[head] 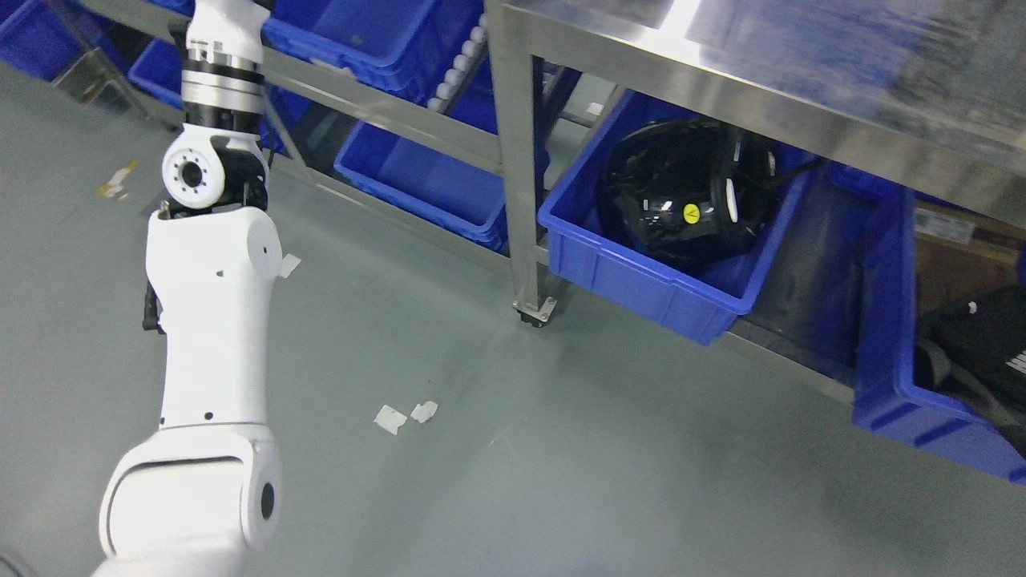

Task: Place storage box into left shelf container
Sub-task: 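Hold the pink box up in the left hand while turning toward the shelf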

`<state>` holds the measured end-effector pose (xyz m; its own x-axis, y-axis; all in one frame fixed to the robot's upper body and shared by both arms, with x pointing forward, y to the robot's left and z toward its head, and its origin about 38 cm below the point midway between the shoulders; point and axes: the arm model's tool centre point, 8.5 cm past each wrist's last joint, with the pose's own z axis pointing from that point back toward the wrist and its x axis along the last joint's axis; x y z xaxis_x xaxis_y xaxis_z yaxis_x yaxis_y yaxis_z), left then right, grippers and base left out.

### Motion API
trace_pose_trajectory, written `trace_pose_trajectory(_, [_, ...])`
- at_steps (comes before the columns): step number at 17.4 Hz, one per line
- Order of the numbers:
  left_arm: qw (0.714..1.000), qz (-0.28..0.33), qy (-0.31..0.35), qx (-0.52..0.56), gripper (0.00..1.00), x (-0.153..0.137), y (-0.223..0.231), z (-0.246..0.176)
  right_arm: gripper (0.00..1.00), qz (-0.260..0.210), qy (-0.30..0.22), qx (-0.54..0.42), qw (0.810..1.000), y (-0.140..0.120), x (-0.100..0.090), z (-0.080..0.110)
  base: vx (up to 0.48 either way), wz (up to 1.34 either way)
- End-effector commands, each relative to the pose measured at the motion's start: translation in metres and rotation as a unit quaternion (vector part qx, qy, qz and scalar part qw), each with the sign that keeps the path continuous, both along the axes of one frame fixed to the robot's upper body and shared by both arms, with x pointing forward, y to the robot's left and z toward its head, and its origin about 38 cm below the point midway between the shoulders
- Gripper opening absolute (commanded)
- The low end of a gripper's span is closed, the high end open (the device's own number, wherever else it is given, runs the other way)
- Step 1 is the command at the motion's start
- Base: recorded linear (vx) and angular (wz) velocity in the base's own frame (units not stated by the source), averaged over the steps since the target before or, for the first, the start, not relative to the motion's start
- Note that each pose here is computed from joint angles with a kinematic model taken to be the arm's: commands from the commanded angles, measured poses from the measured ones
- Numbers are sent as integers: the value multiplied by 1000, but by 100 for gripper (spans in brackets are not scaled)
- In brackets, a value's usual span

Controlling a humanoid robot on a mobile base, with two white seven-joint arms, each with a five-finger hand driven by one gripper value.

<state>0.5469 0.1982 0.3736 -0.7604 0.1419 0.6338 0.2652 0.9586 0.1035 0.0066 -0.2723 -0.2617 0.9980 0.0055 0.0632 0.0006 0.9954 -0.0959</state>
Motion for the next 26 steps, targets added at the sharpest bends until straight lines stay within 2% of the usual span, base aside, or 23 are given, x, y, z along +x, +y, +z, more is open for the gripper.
trace_pose_trajectory(1, [992,-109,-53,31,4,-86,-109,-31,100,-1,-13,-10,1000,-12,11,1,-105,641])
trace_pose_trajectory(4, [995,-91,-50,-11,4,-101,-92,-66,100,-1,-12,-11,1000,-12,10,1,-97,760])
trace_pose_trajectory(8, [997,18,42,-66,4,-103,-8,-133,100,-1,-12,-10,1000,-12,10,1,-10,851])
trace_pose_trajectory(10, [993,46,64,-87,3,-110,16,-151,100,-1,-12,-11,1000,-12,10,1,67,768])
trace_pose_trajectory(12, [990,42,93,-96,3,-119,17,-167,100,-1,-12,-11,1000,-12,10,1,148,747])
trace_pose_trajectory(14, [989,13,108,-99,3,-133,-1,-179,100,-1,-12,-11,1000,-12,10,1,188,625])
trace_pose_trajectory(21, [991,-88,92,-39,3,-161,-41,-186,100,-1,-12,-11,1000,-12,10,1,248,405])
trace_pose_trajectory(26, [990,-91,100,-40,4,-172,-41,-195,100,-1,-12,-11,1000,-12,10,1,305,132])
